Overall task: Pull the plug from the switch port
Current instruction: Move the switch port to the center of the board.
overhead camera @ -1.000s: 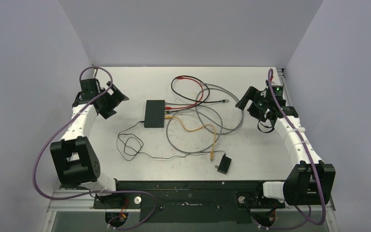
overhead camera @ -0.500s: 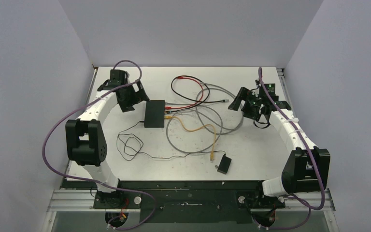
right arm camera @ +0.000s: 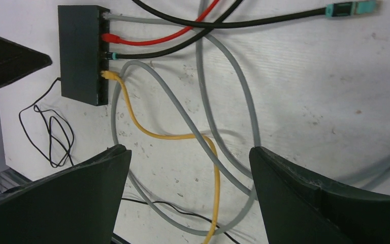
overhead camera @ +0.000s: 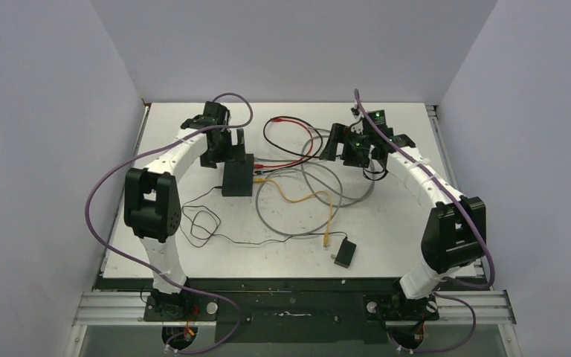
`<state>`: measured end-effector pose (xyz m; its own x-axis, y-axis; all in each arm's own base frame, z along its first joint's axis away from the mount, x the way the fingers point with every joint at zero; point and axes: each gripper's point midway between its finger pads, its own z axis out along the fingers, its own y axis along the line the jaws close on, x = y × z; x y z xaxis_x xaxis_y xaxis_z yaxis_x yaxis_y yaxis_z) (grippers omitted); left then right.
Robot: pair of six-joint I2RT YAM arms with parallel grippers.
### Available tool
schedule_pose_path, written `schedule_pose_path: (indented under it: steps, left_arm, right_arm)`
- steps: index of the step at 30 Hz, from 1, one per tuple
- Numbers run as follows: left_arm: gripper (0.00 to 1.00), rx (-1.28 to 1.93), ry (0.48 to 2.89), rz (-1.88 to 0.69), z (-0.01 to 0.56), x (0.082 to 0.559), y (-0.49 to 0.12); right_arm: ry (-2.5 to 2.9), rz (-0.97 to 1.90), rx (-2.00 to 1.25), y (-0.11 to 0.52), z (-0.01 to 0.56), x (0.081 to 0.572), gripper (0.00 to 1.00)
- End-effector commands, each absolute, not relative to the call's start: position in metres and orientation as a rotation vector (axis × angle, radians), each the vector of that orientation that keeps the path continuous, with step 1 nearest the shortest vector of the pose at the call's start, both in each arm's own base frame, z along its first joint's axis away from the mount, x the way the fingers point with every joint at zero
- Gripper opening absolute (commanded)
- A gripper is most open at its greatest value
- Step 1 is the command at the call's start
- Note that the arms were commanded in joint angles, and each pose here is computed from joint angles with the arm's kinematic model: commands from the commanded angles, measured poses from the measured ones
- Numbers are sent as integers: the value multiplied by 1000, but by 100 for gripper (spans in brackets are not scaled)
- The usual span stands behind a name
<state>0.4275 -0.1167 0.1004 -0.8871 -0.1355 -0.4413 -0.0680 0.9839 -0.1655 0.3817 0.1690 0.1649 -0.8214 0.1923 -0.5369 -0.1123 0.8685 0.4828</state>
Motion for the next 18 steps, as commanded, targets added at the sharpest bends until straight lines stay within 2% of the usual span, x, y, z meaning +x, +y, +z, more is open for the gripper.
schedule_pose_path:
  steps: [1,11,18]
  left_arm:
    - [96,-4,2673,-74,99,430,-126]
    - [96,192,2740,123,65,409,-139]
    - [96,198,2764,178,55,402,-136]
  right_arm:
    - [2372,687,-53,197,189,401,90]
    - [2390,708,-113,218,187,399,90]
    - [2406,696,-110,216,183,396,90]
